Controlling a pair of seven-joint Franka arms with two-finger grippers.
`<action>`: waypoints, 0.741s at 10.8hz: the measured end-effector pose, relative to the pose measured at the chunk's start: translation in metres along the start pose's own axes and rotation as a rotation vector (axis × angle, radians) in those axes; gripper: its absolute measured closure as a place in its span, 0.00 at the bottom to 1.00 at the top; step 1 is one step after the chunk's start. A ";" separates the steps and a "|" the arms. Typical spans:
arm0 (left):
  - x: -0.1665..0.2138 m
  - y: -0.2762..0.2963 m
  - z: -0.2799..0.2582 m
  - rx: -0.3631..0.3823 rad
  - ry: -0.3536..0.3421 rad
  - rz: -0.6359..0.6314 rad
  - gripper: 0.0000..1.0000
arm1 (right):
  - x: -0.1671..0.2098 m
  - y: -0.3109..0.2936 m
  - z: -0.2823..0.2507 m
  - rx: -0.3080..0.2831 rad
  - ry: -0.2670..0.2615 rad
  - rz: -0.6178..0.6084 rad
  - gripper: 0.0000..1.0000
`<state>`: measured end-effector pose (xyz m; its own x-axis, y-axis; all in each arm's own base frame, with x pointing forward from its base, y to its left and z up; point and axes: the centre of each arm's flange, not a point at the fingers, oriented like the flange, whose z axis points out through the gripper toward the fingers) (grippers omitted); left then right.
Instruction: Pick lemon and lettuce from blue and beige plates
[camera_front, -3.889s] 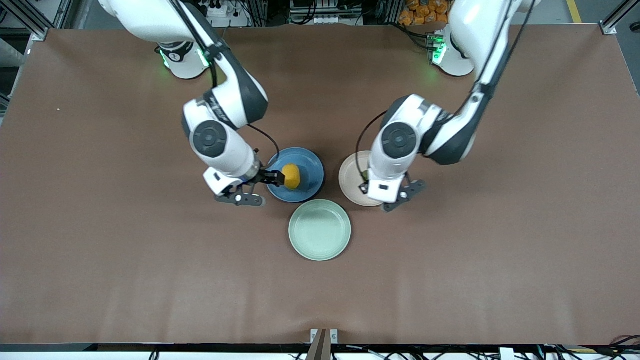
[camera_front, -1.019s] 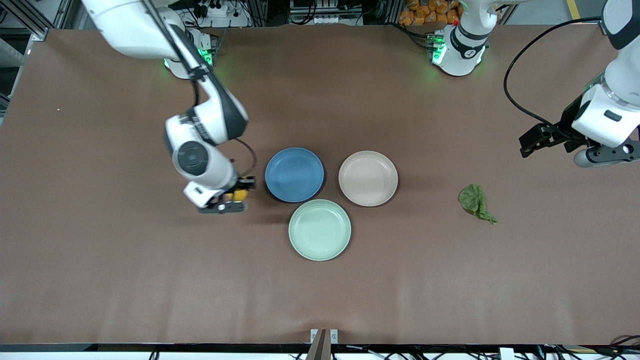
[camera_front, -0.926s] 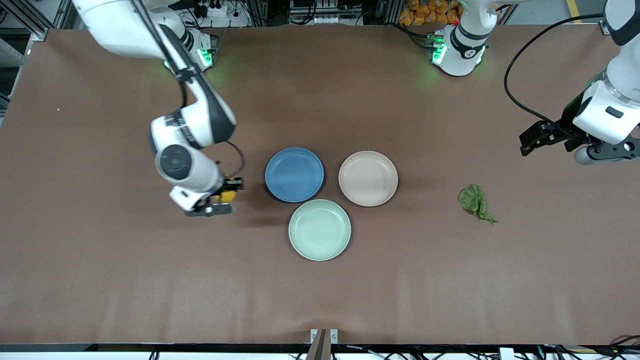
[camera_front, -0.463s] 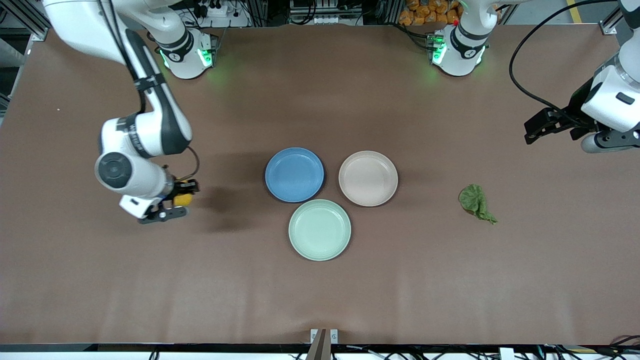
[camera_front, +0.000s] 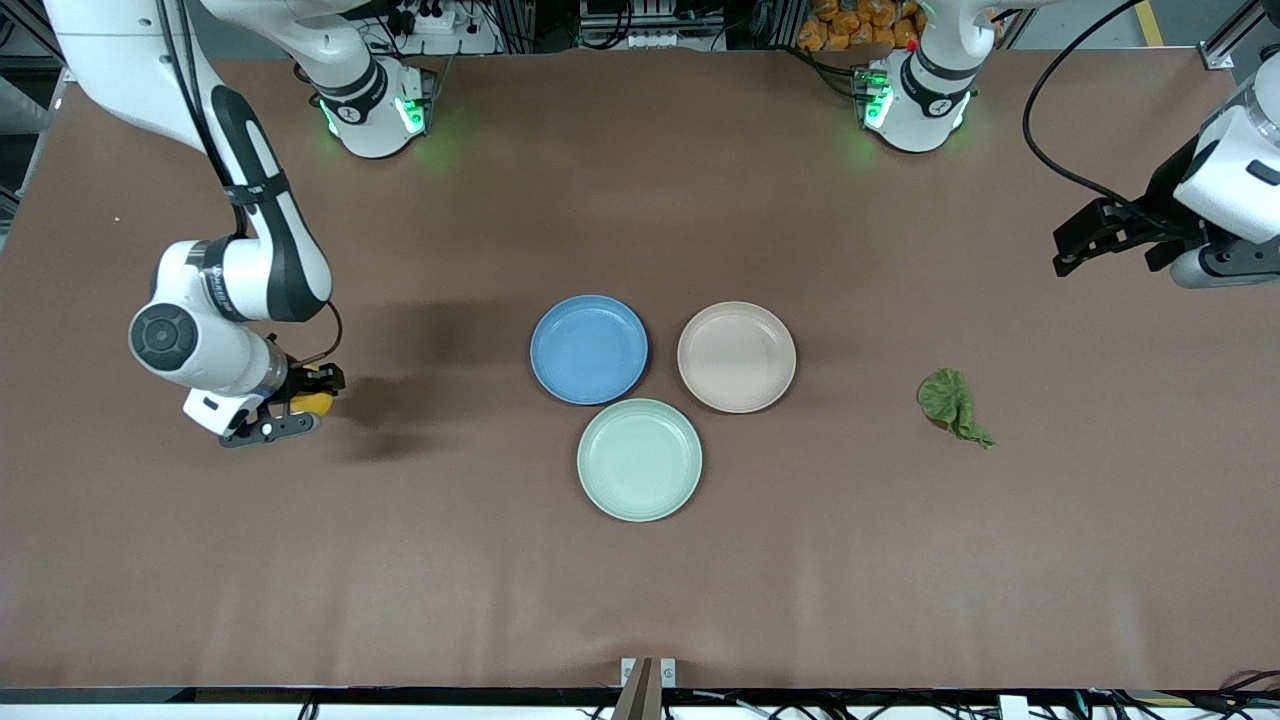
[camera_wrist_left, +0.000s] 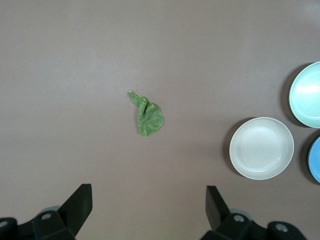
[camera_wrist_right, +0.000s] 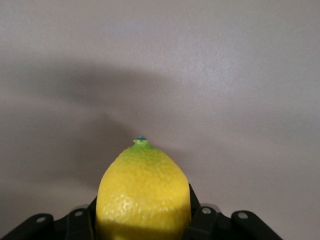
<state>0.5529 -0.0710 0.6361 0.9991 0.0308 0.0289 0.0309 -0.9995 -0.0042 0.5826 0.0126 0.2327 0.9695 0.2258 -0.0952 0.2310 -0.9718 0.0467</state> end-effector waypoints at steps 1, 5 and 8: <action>0.001 -0.003 0.000 0.000 0.000 0.007 0.00 | -0.005 -0.001 0.010 -0.003 0.011 0.001 0.40; 0.001 -0.006 -0.001 0.000 0.003 0.006 0.00 | -0.009 0.003 0.038 -0.016 0.041 -0.011 0.40; 0.001 -0.009 -0.006 -0.001 0.009 0.002 0.00 | -0.009 0.002 0.059 -0.023 0.048 -0.019 0.40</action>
<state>0.5536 -0.0625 0.6418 0.9989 0.0289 0.0377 0.0290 -0.9996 -0.0033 0.5696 0.0049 0.1747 0.9677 0.2473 -0.0481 0.2502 -0.9658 0.0685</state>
